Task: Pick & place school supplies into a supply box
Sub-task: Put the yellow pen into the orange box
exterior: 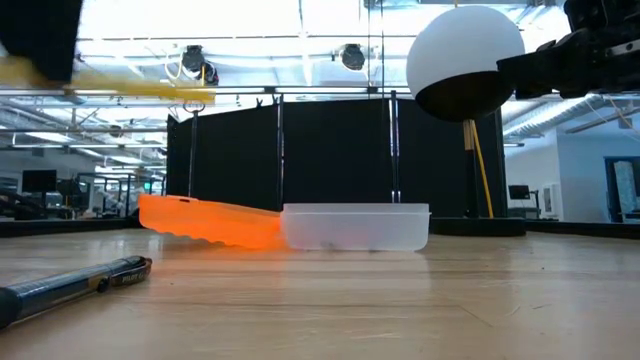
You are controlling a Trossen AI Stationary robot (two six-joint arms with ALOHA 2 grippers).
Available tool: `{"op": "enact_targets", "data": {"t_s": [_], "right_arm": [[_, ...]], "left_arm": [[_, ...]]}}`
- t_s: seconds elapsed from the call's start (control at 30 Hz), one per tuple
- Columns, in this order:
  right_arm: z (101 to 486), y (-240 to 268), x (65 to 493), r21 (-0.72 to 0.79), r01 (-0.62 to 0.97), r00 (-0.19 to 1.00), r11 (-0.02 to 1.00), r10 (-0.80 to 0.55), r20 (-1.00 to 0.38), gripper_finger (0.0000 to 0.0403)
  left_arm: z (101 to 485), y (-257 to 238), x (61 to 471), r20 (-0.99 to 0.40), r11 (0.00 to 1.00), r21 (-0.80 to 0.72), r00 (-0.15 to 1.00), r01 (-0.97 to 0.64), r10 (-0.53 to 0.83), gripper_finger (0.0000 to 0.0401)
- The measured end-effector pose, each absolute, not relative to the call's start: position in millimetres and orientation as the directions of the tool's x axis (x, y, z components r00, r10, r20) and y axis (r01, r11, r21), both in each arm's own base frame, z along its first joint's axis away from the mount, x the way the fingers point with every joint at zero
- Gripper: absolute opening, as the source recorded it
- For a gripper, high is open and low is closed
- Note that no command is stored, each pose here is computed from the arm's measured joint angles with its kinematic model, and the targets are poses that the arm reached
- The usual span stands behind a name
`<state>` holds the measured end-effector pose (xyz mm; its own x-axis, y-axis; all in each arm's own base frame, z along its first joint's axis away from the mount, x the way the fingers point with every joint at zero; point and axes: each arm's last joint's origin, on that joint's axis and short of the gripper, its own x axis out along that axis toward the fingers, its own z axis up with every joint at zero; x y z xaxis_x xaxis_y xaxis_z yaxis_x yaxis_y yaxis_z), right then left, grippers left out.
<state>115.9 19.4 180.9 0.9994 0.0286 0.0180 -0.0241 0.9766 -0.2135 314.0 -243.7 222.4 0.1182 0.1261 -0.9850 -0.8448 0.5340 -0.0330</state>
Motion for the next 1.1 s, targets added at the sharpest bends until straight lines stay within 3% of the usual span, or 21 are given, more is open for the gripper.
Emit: {"op": "enact_targets", "data": {"t_s": [0.13,0.2,0.3,0.5,0.73,1.1], "right_arm": [[182,19,116,-0.224,-0.021,0.999,0.974,0.029,0.031,0.0000],[183,19,116,-0.238,-0.018,0.999,0.971,0.029,0.041,0.0000],[183,19,116,-0.254,-0.017,0.999,0.967,0.028,0.040,0.0000],[184,19,116,-0.304,-0.011,0.999,0.953,0.027,0.047,0.0000],[182,19,116,-0.328,-0.015,0.999,0.945,0.025,0.025,0.0000],[181,19,116,-0.345,-0.016,0.999,0.938,0.025,0.020,0.0000]], "left_arm": [[257,-214,340,-0.966,0.436,-0.179,0.241,-0.882,0.091,0.0026],[274,-194,356,-0.941,0.438,-0.256,0.326,-0.862,0.091,0.0026],[284,-160,375,-0.930,0.452,-0.282,0.357,-0.846,0.087,0.0026],[268,-86,406,-0.930,0.414,-0.304,0.361,-0.858,0.066,0.0026],[223,-36,403,-0.968,0.340,-0.217,0.246,-0.915,0.044,0.0026],[197,-1,411,-0.937,0.304,-0.345,0.347,-0.888,-0.050,0.0026]]}}
